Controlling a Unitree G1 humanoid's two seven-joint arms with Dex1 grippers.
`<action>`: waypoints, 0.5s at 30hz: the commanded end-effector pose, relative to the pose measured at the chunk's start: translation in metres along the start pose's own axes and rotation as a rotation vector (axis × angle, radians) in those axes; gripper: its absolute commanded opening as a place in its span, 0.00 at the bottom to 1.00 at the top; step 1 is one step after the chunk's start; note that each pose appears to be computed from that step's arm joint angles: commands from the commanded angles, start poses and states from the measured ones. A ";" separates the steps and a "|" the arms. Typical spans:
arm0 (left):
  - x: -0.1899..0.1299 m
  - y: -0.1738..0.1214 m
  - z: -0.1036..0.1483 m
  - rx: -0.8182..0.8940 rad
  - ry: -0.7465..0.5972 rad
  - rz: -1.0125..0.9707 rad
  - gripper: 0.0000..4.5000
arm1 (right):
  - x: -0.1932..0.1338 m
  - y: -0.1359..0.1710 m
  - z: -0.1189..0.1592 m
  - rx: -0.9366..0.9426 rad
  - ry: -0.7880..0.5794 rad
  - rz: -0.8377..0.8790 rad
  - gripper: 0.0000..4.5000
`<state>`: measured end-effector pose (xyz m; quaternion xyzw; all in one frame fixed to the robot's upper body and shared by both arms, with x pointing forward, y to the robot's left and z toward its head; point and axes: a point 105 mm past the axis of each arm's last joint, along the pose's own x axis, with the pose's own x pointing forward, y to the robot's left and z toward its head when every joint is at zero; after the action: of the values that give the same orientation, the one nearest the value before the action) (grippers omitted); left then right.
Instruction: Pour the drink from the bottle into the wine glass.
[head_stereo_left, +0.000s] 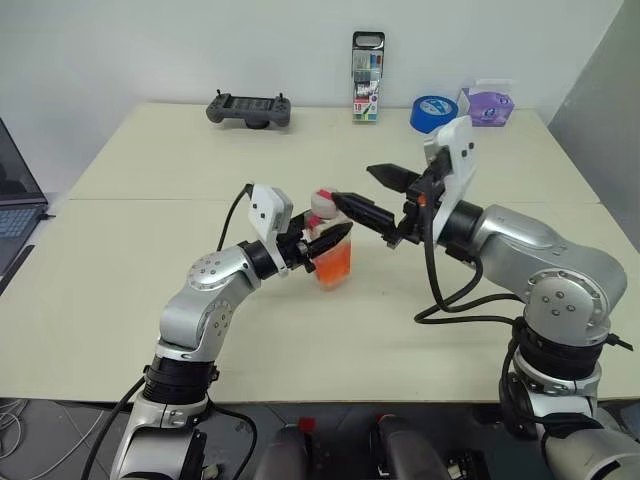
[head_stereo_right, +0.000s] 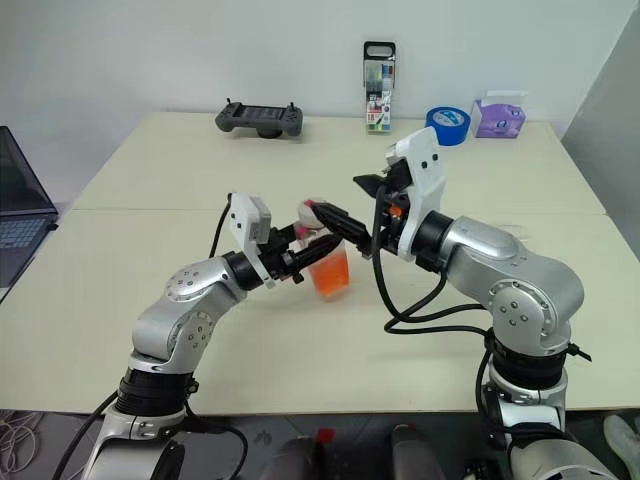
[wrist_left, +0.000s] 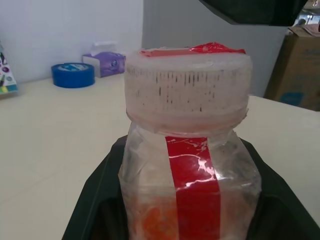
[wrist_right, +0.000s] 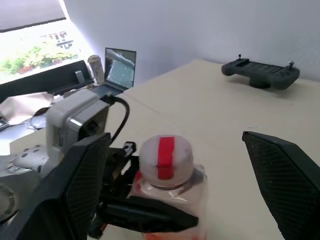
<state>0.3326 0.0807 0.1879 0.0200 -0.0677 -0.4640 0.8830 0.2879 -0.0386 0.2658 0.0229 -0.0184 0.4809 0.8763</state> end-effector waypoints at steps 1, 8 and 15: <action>0.005 -0.005 0.018 0.079 -0.051 -0.044 0.44 | -0.007 0.003 0.012 -0.049 -0.027 -0.028 1.00; 0.012 -0.016 0.020 0.096 -0.079 -0.088 0.44 | 0.005 0.000 -0.009 -0.051 0.042 -0.143 1.00; 0.014 -0.016 0.017 0.094 -0.078 -0.085 0.44 | 0.011 0.002 -0.010 -0.030 0.032 -0.173 1.00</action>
<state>0.3274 0.0630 0.1906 0.0385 -0.0897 -0.4958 0.8629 0.2976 -0.0288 0.2468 0.0073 0.0145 0.4015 0.9157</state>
